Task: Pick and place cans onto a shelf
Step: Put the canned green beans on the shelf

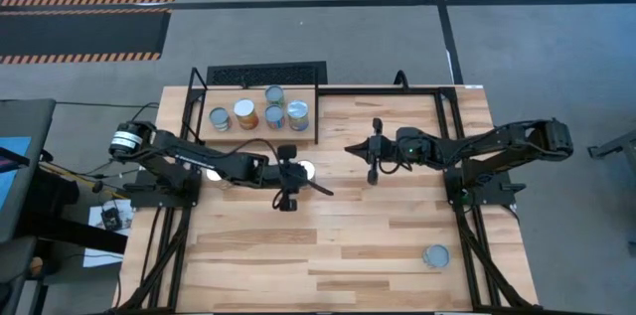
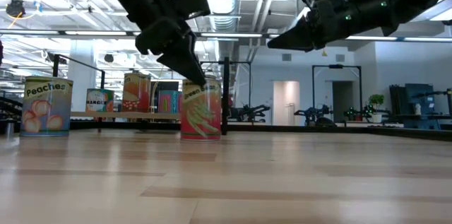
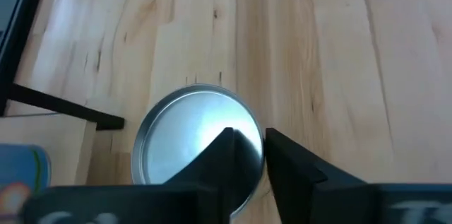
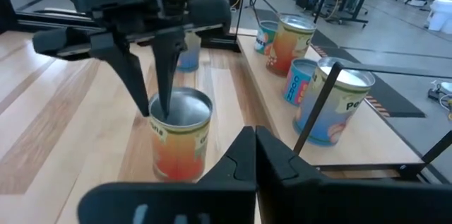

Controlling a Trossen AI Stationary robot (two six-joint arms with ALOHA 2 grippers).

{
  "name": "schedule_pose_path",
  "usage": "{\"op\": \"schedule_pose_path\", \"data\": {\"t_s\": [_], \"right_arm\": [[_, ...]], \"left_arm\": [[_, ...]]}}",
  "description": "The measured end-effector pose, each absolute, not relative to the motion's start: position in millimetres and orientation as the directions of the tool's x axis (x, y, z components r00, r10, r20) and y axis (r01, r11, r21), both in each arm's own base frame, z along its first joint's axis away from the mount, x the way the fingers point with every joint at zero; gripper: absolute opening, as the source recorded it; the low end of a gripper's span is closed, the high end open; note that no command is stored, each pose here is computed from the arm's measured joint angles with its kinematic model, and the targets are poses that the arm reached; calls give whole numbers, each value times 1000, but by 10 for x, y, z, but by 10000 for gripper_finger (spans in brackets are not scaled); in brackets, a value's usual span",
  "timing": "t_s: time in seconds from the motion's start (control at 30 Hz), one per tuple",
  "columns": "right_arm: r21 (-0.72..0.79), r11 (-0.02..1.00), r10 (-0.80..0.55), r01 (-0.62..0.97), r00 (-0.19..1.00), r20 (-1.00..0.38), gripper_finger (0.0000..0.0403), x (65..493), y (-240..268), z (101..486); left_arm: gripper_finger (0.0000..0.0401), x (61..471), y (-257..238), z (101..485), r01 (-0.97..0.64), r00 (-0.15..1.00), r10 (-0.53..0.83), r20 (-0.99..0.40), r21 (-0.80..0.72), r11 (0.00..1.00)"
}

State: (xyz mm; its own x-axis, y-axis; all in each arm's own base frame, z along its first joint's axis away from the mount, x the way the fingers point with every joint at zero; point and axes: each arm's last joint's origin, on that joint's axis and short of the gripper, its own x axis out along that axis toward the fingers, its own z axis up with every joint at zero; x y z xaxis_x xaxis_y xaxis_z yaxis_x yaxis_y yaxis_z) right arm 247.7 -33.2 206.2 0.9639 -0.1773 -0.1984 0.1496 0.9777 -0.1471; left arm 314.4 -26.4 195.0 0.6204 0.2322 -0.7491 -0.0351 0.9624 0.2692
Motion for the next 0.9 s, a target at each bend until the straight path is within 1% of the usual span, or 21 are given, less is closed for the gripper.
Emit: {"op": "schedule_pose_path", "data": {"t_s": [0.1,0.13,0.23,0.33,0.4,0.47,0.57,0.67,0.8,0.9], "right_arm": [[-147,978,-177,150,964,-197,10,2478,-333,2064],[-147,978,-177,150,964,-197,10,2477,-333,2064],[-147,978,-177,149,964,-199,9,2477,-332,2062],[-147,978,-177,149,964,-199,9,2477,-332,2062],[-147,978,-177,149,963,-201,10,2477,-332,2060],[-147,978,-177,149,964,-200,10,2477,-332,2061],[-147,978,-177,149,964,-200,10,2477,-332,2061],[-146,978,-177,149,964,-199,9,2477,-332,2062],[-142,978,-177,150,965,-195,10,2478,-332,2066],[-133,979,-176,153,966,-191,9,2479,-332,2070]], "left_arm": [[19,3139,-267,1958,0,621,228,-749,291,957],[10,3123,-268,1980,5,623,226,-749,293,956],[3,3017,-243,2101,3,603,225,-766,284,959],[1,2885,-196,2463,-44,632,235,-738,269,962],[0,2757,-163,2716,-93,656,268,-705,277,956],[0,2590,-110,2929,-158,651,321,-688,291,944],[0,2329,22,3299,-306,653,409,-638,273,912],[0,2088,194,3525,-438,604,507,-615,276,856],[0,1887,487,3766,-580,534,616,-579,279,765],[0,1822,763,3810,-634,461,672,-580,314,706]]}}
